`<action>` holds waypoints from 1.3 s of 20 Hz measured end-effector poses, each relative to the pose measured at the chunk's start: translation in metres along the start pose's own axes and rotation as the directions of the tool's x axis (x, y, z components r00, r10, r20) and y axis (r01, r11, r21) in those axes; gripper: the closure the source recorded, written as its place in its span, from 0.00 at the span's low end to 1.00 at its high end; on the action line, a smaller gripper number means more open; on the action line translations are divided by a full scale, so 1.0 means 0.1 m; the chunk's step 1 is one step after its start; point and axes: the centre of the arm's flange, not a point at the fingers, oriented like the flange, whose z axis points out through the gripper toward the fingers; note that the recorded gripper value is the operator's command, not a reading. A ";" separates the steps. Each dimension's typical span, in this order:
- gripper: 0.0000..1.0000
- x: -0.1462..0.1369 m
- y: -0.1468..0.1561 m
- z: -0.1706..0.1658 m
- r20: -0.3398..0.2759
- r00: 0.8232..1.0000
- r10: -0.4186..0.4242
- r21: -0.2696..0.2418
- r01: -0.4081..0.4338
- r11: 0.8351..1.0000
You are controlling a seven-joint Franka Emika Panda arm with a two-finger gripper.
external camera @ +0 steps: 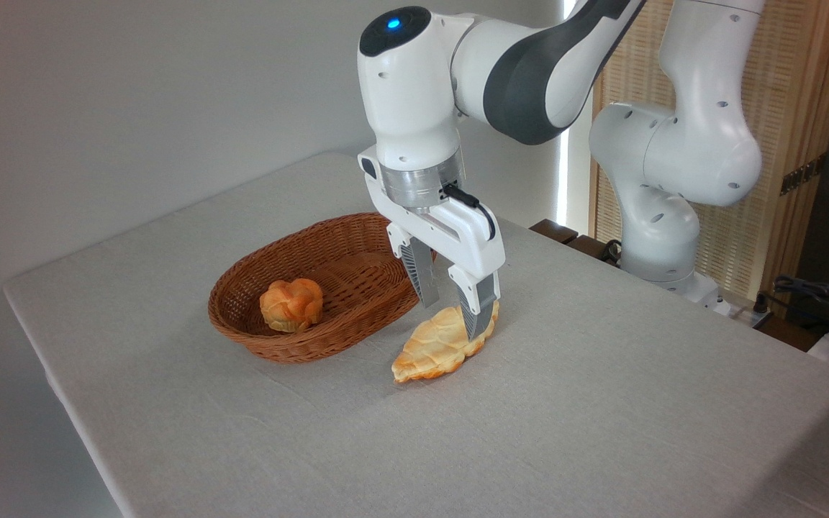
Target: Put bread into the basket
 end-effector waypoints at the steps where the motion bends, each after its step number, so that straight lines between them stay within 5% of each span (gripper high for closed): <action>1: 0.00 0.01 0.00 0.02 0.004 1.000 0.001 -0.004 -0.001 1.000; 10: 0.00 0.06 -0.05 0.16 0.009 1.000 0.001 -0.007 -0.001 1.000; 13: 0.15 0.06 -0.05 0.16 0.010 1.000 0.001 -0.007 -0.001 1.000; 16: 0.48 0.06 -0.05 0.15 0.006 1.000 0.001 -0.003 -0.001 1.000; 20: 0.71 0.06 -0.06 0.17 0.007 1.000 0.000 -0.004 0.000 1.000; 26: 0.73 0.06 -0.06 0.18 0.011 1.000 0.003 -0.007 -0.003 1.000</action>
